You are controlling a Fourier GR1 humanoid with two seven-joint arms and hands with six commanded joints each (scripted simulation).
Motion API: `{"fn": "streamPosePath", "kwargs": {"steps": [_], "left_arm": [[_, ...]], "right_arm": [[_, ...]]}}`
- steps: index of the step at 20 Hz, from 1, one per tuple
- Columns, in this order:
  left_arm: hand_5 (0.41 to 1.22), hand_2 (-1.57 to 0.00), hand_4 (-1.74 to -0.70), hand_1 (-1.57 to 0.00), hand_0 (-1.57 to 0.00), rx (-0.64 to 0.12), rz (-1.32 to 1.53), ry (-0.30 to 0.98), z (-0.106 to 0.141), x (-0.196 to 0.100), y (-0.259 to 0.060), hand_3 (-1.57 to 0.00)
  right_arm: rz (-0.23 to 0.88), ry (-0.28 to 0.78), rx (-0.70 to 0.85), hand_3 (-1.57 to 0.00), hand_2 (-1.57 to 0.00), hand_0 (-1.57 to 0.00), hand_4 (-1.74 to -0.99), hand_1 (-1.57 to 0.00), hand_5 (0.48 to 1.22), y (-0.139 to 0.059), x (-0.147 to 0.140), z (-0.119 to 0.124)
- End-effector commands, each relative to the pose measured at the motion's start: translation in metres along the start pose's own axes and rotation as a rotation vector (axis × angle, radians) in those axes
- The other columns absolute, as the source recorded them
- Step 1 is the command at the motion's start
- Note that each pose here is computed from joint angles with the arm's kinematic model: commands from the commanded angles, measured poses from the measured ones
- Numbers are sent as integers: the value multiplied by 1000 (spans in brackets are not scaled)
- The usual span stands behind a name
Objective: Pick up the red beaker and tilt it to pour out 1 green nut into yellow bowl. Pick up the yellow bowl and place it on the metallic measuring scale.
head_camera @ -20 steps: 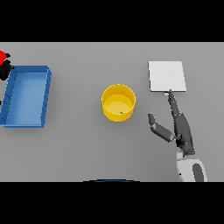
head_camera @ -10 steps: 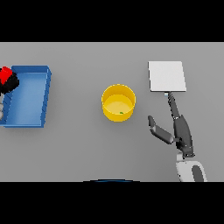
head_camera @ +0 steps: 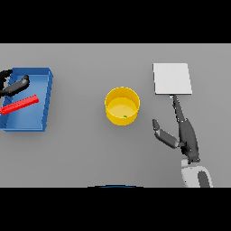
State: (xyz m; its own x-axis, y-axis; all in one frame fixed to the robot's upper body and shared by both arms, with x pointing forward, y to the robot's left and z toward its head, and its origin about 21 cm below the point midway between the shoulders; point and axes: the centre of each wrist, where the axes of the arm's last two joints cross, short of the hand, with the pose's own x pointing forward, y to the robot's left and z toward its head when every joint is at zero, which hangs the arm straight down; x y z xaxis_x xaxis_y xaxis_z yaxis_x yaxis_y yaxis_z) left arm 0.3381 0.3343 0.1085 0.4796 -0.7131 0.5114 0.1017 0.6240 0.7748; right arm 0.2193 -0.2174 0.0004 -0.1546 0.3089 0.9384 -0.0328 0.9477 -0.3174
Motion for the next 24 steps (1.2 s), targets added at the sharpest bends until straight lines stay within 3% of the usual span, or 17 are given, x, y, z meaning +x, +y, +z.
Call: {"fn": "streamPosePath", "kwargs": {"steps": [1, 7, 9, 13, 16, 20, 24], "left_arm": [[679, -160, -802, -158, -195, 8, 2, -9, -3, -1, 3, -151], [671, -41, -786, -41, -50, 50, 62, -95, -2, 4, 9, -39], [679, -26, -780, -26, -32, 49, 67, -91, -7, 7, 5, -24], [704, -10, -786, -10, -12, 45, 74, -97, -7, 6, 1, -9], [710, -5, -794, -5, -6, 36, 78, -93, -8, 8, 0, -4], [712, -1, -793, -1, -2, 40, 73, -93, -8, 7, -1, -1], [722, 0, -797, 0, 0, 33, 74, -109, -6, 10, -7, 0]], "right_arm": [[-5, 11, 7, 1, 1, 1, -1188, 1, 668, 3, -1, 1], [80, 26, 14, 1, 1, 1, -1198, 1, 662, 7, 4, -3], [93, -37, 87, 1, 1, 1, -1162, 1, 694, 8, 12, -8], [242, -87, 235, 1, 1, 1, -1234, 1, 707, -2, 25, -32], [436, -108, 343, 1, 1, 1, -1278, 1, 683, -2, 36, -49], [693, -181, 502, 1, 1, 1, -1276, 1, 668, 2, 51, -74], [810, -243, 637, 1, 1, 1, -1271, 1, 658, 15, 62, -93]]}}
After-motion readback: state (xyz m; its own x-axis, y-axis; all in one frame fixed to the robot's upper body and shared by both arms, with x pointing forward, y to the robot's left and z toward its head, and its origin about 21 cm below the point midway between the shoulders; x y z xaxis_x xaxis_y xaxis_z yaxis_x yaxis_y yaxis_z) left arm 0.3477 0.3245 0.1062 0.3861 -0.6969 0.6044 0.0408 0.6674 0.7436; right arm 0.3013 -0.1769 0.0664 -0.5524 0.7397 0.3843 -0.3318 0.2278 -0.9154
